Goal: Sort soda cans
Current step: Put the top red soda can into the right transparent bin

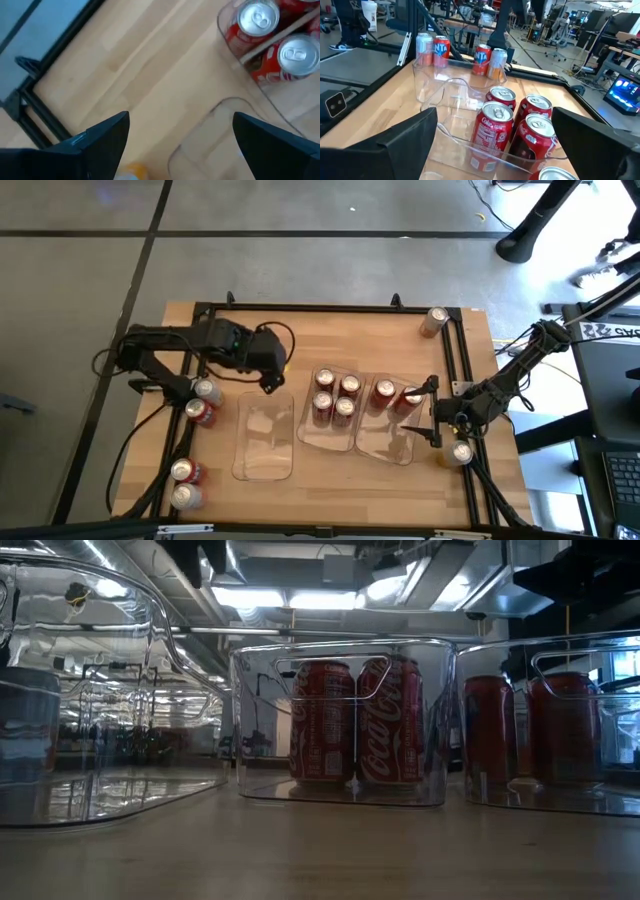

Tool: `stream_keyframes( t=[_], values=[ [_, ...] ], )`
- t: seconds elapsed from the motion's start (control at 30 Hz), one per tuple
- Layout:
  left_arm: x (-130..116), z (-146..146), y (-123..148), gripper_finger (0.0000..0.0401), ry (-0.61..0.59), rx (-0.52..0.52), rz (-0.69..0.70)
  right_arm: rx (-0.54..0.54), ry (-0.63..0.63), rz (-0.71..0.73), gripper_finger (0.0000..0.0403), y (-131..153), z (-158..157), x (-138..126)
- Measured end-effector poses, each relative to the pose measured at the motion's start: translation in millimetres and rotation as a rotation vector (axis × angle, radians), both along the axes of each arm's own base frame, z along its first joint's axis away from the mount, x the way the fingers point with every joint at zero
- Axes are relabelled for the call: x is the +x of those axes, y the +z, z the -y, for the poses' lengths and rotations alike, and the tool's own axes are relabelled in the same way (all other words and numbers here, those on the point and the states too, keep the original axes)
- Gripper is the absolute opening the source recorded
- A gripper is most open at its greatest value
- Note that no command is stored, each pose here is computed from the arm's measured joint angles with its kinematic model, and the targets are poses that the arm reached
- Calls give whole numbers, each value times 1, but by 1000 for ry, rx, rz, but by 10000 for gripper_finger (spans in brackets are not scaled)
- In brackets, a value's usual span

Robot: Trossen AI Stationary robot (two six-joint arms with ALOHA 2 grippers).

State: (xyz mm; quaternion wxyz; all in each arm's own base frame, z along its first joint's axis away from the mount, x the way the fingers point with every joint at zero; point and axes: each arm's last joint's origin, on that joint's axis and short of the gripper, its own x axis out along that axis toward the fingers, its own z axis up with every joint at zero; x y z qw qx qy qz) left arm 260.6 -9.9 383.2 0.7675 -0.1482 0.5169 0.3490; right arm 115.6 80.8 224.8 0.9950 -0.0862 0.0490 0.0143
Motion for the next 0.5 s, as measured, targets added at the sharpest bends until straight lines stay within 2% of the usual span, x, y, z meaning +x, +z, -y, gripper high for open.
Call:
stream_keyframes(
  t=[0.13, 0.33, 0.5],
  values=[
    [-3, 13, -11, 343, -8, -18, -30, -6, 0, -6, 390, -1, -1, 1],
    [-8, 31, -33, 343, -111, 4, -134, -14, 1, -12, 390, -2, -1, 2],
    [-5, 36, -48, 343, -173, 17, -161, -25, -1, -15, 390, -3, -2, 2]
  ],
)
